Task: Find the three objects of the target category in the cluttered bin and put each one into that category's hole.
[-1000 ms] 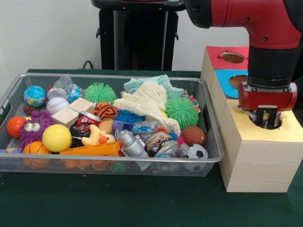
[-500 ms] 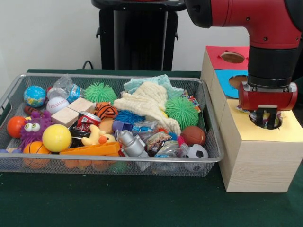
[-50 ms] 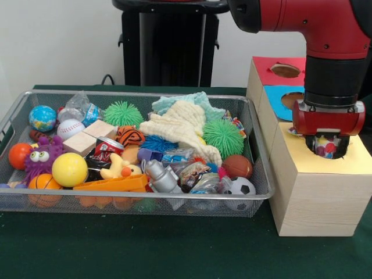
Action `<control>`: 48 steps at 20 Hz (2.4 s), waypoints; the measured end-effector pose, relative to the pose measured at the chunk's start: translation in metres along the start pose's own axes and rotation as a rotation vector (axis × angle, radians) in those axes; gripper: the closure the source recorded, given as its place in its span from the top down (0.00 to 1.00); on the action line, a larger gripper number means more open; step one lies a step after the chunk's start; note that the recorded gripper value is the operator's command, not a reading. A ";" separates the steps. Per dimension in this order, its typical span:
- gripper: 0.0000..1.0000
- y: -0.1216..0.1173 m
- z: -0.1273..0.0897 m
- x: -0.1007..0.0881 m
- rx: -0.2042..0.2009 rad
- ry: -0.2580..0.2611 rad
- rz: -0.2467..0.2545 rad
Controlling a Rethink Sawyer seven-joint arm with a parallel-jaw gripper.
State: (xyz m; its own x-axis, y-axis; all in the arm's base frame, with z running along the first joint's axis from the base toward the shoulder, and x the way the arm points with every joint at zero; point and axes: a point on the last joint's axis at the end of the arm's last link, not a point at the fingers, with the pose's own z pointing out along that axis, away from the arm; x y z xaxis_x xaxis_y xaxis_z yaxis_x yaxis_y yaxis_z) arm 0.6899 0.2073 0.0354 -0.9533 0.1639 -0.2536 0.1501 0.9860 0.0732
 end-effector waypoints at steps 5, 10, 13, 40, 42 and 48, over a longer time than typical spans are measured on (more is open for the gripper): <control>1.00 0.001 0.000 0.000 0.006 -0.003 -0.005; 1.00 0.001 -0.001 0.000 0.006 -0.003 -0.005; 1.00 0.001 -0.004 0.000 0.006 0.001 -0.005; 1.00 0.001 -0.015 -0.003 0.007 0.020 -0.004; 1.00 0.001 -0.020 -0.003 0.010 0.028 -0.005; 1.00 0.002 -0.041 -0.006 0.023 0.062 -0.011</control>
State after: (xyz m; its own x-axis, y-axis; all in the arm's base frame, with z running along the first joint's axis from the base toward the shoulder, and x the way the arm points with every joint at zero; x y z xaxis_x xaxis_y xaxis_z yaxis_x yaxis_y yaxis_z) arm 0.6855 0.2067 0.0764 -0.9693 0.1515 -0.1938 0.1447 0.9883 0.0488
